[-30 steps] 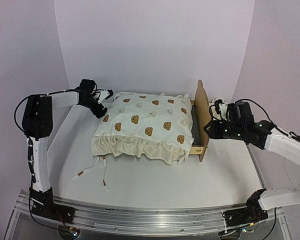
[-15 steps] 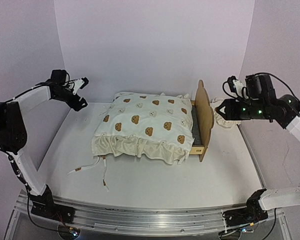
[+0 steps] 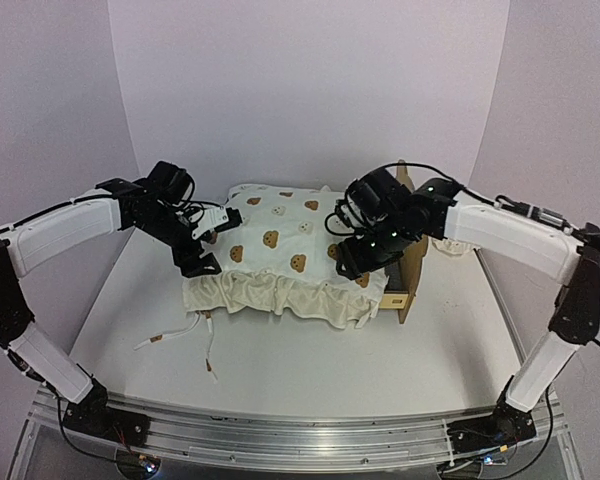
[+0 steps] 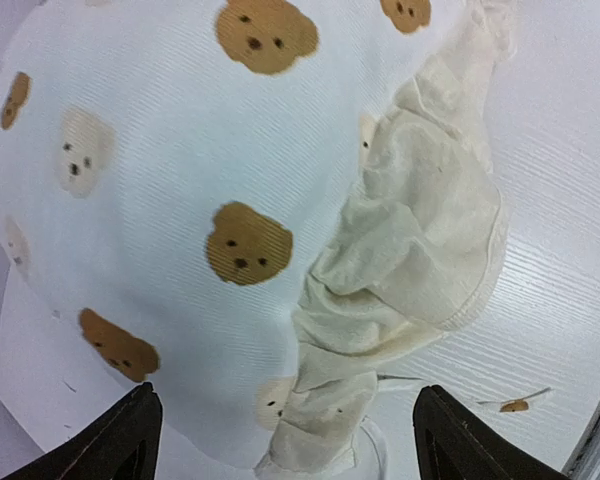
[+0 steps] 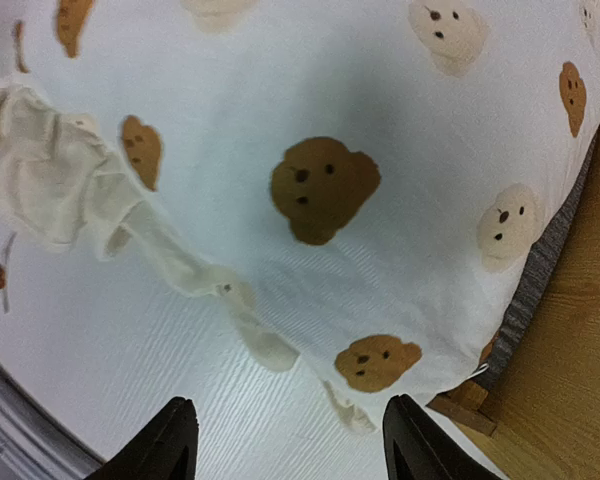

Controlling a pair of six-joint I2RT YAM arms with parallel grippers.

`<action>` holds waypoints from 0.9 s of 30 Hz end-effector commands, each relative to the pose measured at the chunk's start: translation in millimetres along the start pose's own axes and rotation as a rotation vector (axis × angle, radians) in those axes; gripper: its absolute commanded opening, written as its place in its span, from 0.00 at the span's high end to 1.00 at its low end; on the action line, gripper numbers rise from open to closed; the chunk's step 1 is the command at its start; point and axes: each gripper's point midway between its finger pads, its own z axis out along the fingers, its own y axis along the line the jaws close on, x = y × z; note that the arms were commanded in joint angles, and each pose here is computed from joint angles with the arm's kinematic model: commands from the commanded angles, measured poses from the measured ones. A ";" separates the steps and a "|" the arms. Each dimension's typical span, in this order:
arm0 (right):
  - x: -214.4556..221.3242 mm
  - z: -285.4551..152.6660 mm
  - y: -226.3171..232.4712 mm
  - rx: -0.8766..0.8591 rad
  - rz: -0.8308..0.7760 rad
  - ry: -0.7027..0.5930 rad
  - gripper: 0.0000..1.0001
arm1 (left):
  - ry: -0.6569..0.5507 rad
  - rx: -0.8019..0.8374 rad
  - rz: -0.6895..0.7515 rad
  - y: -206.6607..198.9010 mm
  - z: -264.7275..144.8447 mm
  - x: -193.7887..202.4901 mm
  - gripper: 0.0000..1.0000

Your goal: Set up the pet bed

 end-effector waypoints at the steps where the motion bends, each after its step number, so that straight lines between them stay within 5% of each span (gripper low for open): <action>1: -20.5 21.6 -26.7 0.185 -0.022 -0.016 0.34 | 0.050 -0.032 0.023 1.2 5.9 5.0 0.11; 8: 2.2 81.9 -66.0 0.223 0.103 0.133 0.41 | 0.076 -0.051 -0.005 4.6 9.8 10.2 0.11; 13: 5.5 100.0 -70.7 0.161 0.163 0.181 0.76 | 0.076 -0.050 -0.010 2.9 6.9 11.2 0.11; 18: -20.4 85.1 -78.1 0.166 0.125 0.113 0.97 | 0.066 -0.060 -0.006 5.9 4.2 7.2 0.11; 27: -74.3 33.1 -105.2 0.193 0.140 -0.059 1.00 | 0.054 -0.077 0.007 12.8 1.8 -0.3 0.11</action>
